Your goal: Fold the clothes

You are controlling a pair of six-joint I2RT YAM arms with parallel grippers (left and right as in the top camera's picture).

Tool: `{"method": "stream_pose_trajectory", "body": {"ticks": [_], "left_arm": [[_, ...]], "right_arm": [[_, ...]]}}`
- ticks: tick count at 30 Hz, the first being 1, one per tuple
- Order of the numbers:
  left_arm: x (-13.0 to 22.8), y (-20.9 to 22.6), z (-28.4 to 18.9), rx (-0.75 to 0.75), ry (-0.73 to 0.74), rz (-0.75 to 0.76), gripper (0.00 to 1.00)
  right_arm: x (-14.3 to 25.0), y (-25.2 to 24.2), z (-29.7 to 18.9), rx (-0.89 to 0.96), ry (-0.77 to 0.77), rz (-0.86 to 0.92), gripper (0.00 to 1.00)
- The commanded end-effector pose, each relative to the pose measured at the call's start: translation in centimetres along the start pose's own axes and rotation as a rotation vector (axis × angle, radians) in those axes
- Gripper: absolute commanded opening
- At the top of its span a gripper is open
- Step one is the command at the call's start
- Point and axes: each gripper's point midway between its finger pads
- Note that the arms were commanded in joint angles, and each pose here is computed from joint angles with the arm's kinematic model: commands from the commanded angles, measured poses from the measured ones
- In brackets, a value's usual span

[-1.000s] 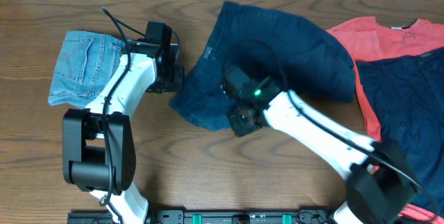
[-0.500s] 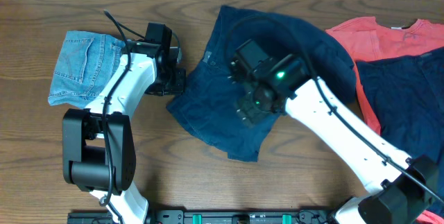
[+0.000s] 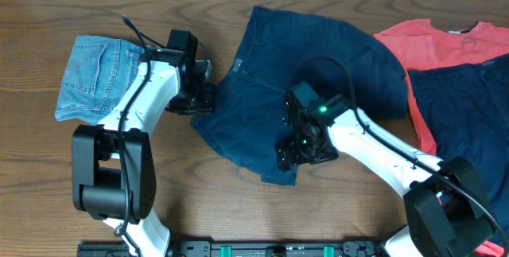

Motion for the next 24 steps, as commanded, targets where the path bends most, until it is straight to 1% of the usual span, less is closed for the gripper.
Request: {"method": "stream_pose_trajectory", "body": {"ticks": [1,2,3,4,6,7,9,10,11,13,14,15,16,18,20,21,22,24], "left_arm": [[0.6,-1.0,0.6,0.026,0.022,0.066,0.43],[0.8,-1.1,0.9,0.025,0.026,0.078,0.43],[1.1,-1.1,1.2,0.025,0.03,0.085,0.43],[1.4,-1.1,1.6,0.025,0.036,0.087,0.43],[2.1,-1.0,2.2,0.023,0.055,0.086,0.42],[2.5,-0.8,2.5,0.022,0.066,0.083,0.4],[3.1,-0.6,3.0,0.021,0.077,0.08,0.35],[3.2,-0.6,3.2,0.021,0.079,0.08,0.35],[3.3,-0.5,3.3,0.021,0.078,0.08,0.34],[3.2,-0.5,3.4,0.022,0.075,0.08,0.34],[3.2,-0.5,3.4,0.022,0.073,0.081,0.34],[3.1,-0.5,3.4,0.022,0.071,0.081,0.34],[3.1,-0.5,3.4,0.022,0.071,0.081,0.34],[3.1,-0.5,3.4,0.022,0.071,0.081,0.34],[3.1,-0.5,3.4,0.022,0.071,0.081,0.34],[3.1,-0.5,3.4,0.022,0.071,0.081,0.34],[3.1,-0.5,3.4,0.022,0.071,0.081,0.34],[3.1,-0.5,3.4,0.022,0.071,0.081,0.34]], "right_arm": [[-0.6,1.0,0.8,-0.08,-0.024,0.175,0.72],[-1.4,1.3,0.8,-0.096,-0.057,0.161,0.51],[-2.2,1.7,0.6,-0.111,-0.088,0.131,0.27],[-2.8,1.9,0.1,-0.118,-0.108,0.091,0.13],[-3.7,2.7,-1.6,-0.148,-0.115,0.028,0.05],[-4.4,3.5,-2.9,-0.181,-0.125,-0.007,0.02],[-6.5,5.5,-5.6,-0.256,-0.188,-0.062,0.01],[-8.0,6.4,-7.0,-0.28,-0.25,-0.085,0.01],[-9.9,7.4,-8.3,-0.304,-0.333,-0.118,0.02],[-12.3,8.2,-9.5,-0.308,-0.454,-0.156,0.1],[-13.3,8.2,-9.6,-0.296,-0.504,-0.162,0.23],[-14.1,8.3,-9.5,-0.286,-0.538,-0.167,0.52],[-14.6,8.4,-9.3,-0.281,-0.557,-0.171,0.75],[-15.2,8.1,-8.4,-0.263,-0.561,-0.167,0.86],[-15.2,7.4,-7.5,-0.235,-0.54,-0.173,0.93],[-14.8,6.8,-7.1,-0.221,-0.513,-0.163,0.92],[-14.2,6.0,-6.7,-0.206,-0.478,-0.143,0.88],[-12.5,4.6,-6.3,-0.179,-0.399,-0.109,0.87]]}}
Point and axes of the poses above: each gripper's point midway between its finger pads, its own z axis out along the fingers, its own y axis along the line the jaws close on, x = y × z
